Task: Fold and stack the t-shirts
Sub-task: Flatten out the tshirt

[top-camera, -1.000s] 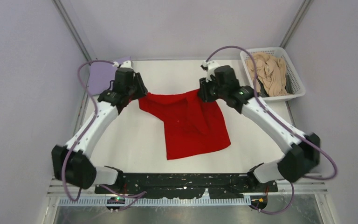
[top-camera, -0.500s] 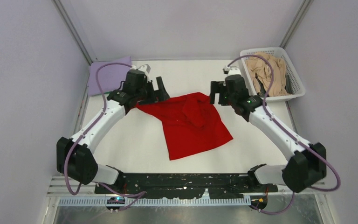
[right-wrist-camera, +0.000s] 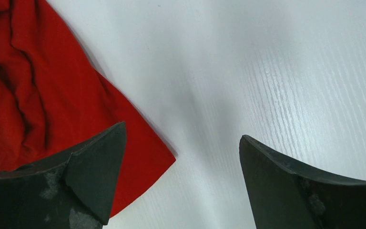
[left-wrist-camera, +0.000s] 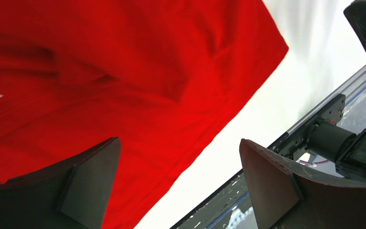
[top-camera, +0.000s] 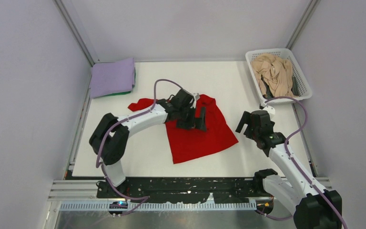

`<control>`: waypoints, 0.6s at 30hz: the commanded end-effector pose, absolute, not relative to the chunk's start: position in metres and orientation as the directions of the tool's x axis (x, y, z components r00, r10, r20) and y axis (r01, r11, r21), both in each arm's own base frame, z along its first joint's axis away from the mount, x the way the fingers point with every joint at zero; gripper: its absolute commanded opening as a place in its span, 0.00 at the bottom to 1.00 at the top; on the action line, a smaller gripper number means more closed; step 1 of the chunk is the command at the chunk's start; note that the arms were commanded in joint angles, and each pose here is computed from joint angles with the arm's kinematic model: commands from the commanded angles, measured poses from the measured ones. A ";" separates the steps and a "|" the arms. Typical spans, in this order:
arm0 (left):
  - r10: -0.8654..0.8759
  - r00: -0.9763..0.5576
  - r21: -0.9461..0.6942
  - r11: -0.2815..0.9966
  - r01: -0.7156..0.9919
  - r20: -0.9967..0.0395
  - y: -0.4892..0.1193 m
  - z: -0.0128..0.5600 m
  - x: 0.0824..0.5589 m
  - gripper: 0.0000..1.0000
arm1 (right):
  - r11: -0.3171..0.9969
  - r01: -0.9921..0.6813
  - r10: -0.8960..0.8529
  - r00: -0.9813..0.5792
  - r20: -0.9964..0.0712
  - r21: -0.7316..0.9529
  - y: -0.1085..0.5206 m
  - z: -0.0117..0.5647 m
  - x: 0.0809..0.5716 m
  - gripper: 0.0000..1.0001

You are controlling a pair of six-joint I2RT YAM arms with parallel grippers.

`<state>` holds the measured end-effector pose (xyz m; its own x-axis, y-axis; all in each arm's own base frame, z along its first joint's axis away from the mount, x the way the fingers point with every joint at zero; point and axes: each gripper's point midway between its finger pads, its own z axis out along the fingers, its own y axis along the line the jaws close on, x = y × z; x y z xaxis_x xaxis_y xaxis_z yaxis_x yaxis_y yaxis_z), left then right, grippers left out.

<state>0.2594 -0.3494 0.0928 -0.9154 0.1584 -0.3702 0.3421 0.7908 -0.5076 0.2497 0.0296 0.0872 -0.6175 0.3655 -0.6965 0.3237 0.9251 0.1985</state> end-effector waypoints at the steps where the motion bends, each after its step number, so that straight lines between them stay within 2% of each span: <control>1: 0.193 -0.890 -0.511 0.760 0.402 -0.414 -0.386 0.105 0.262 0.96 | 0.904 0.332 0.415 -0.543 -0.730 0.268 0.032 0.104 0.258 0.95; 9: 0.178 -0.916 -0.478 0.808 0.344 -0.359 -0.396 0.074 0.266 0.86 | 0.915 0.318 0.390 -0.551 -0.738 0.247 0.029 0.096 0.254 0.96; 14: 0.163 -0.912 -0.382 0.870 0.313 -0.376 -0.380 0.064 0.271 0.84 | 0.920 0.309 0.381 -0.553 -0.741 0.243 0.030 0.093 0.254 0.96; 18: 0.149 -0.910 -0.368 0.880 0.301 -0.388 -0.384 0.061 0.280 0.78 | 0.920 0.301 0.382 -0.550 -0.743 0.251 0.031 0.092 0.256 0.96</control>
<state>0.2641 -0.3769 0.0516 -0.9225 0.1819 -0.3406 0.3153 0.8639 -0.3928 0.2445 0.0295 0.0803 -0.5976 0.3768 -0.7077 0.3203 0.9214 0.2201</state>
